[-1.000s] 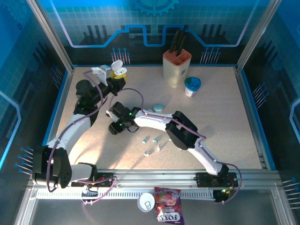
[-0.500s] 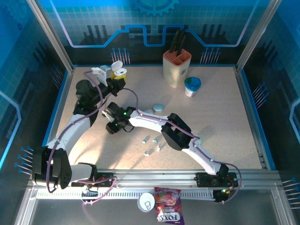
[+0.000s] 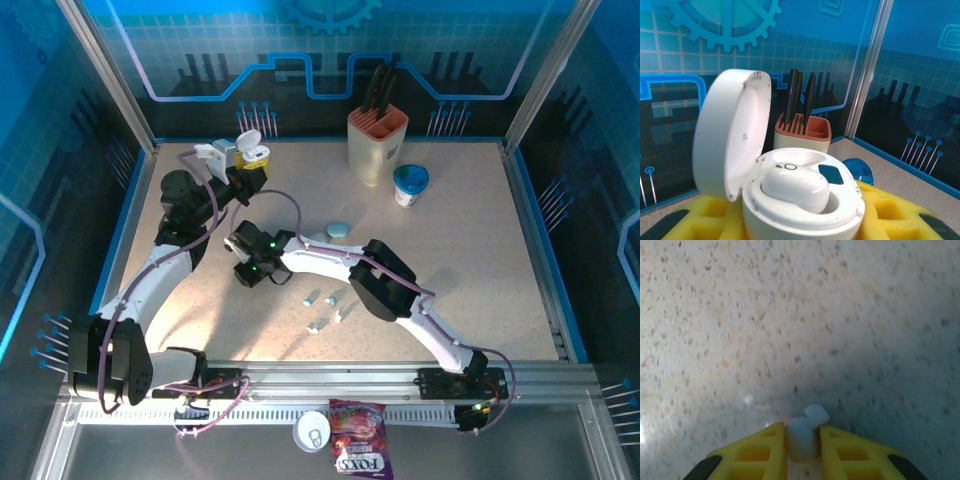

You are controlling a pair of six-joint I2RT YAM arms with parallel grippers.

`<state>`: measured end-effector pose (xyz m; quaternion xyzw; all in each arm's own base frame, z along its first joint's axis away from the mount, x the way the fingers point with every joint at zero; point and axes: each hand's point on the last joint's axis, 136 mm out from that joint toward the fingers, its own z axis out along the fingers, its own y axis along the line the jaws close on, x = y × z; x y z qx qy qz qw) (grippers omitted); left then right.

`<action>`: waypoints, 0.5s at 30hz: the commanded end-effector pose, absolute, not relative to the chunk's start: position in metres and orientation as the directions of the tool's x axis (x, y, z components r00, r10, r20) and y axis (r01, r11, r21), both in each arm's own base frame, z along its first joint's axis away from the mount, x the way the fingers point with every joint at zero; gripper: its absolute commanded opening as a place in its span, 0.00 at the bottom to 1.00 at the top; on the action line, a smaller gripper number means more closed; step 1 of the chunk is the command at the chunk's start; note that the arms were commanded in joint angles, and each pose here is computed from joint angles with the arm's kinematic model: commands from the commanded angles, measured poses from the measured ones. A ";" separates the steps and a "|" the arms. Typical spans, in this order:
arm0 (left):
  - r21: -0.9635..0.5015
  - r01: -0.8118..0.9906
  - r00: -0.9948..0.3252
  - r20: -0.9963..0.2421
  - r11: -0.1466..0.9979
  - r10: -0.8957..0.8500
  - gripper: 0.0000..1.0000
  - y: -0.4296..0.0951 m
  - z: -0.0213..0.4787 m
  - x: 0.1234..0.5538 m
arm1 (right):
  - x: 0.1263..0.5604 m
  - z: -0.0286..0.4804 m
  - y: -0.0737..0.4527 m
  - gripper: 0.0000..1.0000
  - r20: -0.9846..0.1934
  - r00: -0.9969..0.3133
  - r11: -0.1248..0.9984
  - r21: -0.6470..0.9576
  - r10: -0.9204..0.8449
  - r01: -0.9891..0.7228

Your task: Insert wireless bluetooth earbuds into charging case

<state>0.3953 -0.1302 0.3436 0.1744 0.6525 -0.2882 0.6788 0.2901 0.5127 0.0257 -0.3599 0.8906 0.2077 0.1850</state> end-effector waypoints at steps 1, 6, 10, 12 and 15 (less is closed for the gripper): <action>-0.108 0.604 0.044 -0.985 0.790 -0.169 0.36 -0.123 0.358 0.392 | 0.295 0.060 0.491 0.20 -0.517 -0.708 0.683 0.284 -0.482 -0.673; -0.120 0.608 0.032 -0.984 0.785 -0.175 0.36 -0.126 0.351 0.395 | 0.299 0.069 0.432 0.20 -0.515 -0.783 0.745 0.354 -0.350 -0.566; -0.105 0.628 0.023 -0.988 0.771 -0.154 0.36 -0.139 0.340 0.394 | 0.301 0.069 0.372 0.20 -0.498 -0.831 0.807 0.367 -0.249 -0.462; -0.097 0.643 0.023 -0.989 0.760 -0.146 0.36 -0.149 0.333 0.392 | 0.301 0.066 0.341 0.20 -0.485 -0.850 0.841 0.356 -0.207 -0.408; -0.092 0.675 0.015 -0.990 0.732 -0.138 0.36 -0.169 0.319 0.388 | 0.299 0.062 0.294 0.20 -0.461 -0.877 0.878 0.356 -0.132 -0.319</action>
